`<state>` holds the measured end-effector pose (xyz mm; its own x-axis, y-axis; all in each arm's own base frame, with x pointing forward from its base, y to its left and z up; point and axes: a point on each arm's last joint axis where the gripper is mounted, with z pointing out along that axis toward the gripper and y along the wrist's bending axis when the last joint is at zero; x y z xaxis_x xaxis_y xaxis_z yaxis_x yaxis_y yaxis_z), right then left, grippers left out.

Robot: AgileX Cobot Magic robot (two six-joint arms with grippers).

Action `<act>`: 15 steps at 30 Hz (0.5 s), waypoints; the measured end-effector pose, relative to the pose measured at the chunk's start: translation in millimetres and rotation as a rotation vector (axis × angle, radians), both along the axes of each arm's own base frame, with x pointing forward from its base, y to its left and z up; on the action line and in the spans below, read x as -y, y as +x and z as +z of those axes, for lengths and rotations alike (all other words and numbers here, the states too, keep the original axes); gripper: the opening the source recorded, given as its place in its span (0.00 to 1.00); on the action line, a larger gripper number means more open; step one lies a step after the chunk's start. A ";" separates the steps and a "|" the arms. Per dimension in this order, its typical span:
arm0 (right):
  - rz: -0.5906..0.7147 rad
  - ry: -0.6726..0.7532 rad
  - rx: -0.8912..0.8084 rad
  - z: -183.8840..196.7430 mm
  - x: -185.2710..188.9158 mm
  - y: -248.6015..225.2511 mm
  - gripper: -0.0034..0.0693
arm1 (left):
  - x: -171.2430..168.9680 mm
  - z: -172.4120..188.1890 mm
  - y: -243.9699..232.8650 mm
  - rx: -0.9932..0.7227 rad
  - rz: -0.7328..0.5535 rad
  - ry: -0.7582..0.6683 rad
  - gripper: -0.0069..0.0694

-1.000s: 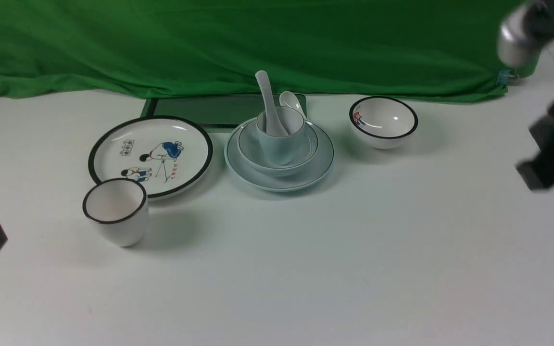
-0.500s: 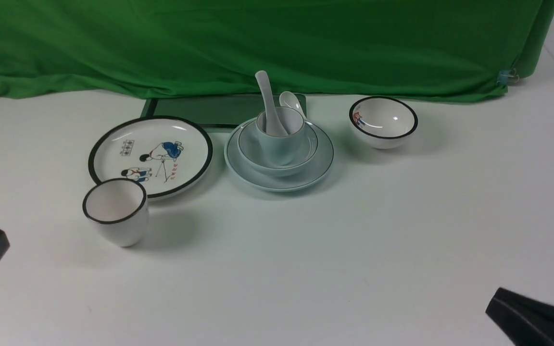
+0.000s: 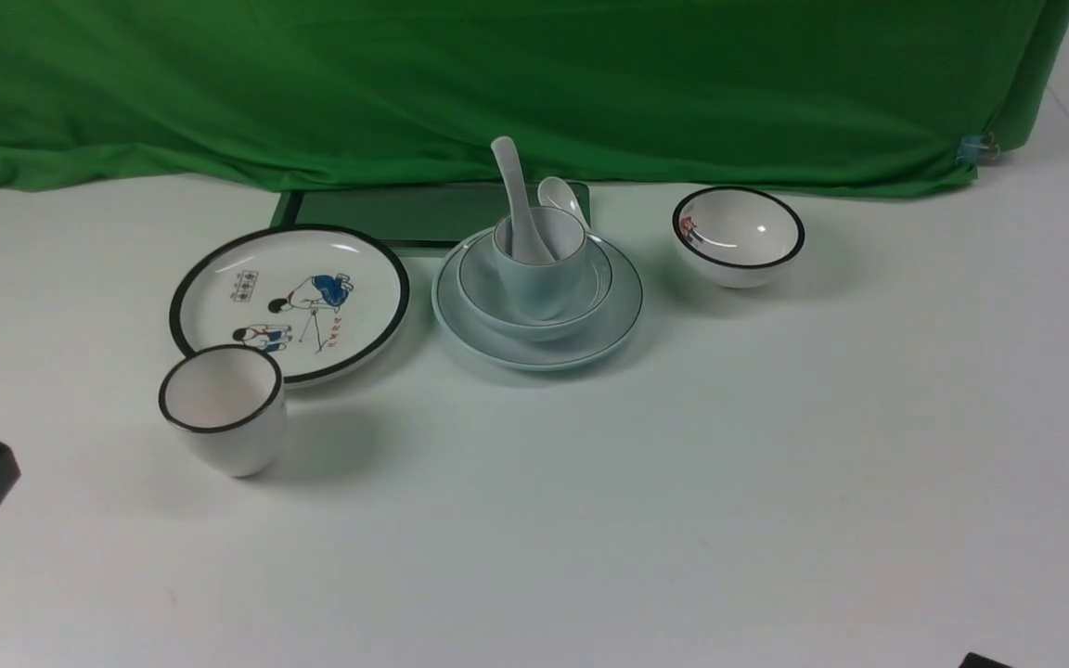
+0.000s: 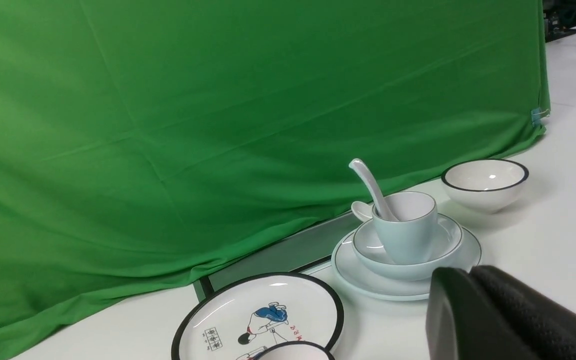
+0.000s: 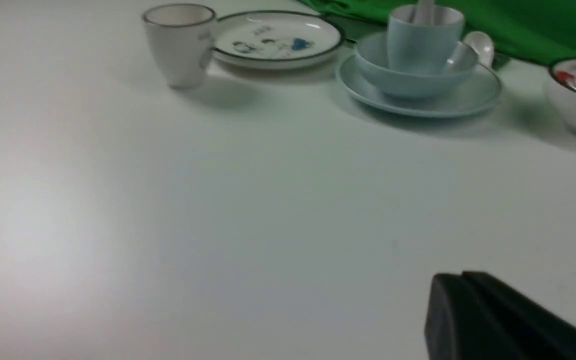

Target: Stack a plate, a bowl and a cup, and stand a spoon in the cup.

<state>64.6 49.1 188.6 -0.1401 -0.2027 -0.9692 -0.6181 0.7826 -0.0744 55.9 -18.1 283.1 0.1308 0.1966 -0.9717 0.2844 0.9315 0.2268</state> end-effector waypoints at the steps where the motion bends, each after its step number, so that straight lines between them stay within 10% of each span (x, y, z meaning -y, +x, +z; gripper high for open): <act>1: -0.059 0.016 0.024 1.5 7.8 -2.6 0.10 | 0.0 0.0 0.0 0.000 0.000 0.000 0.04; 15: -0.585 0.088 0.113 5.2 45.8 -8.3 0.06 | 0.0 0.2 0.0 0.003 0.000 0.001 0.04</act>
<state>56.3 3.3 193.8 -0.0995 -0.0414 -0.9942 -0.0747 0.9966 -0.0341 55.9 -18.0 283.4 0.1337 0.1978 -0.9711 0.2833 0.9314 0.2287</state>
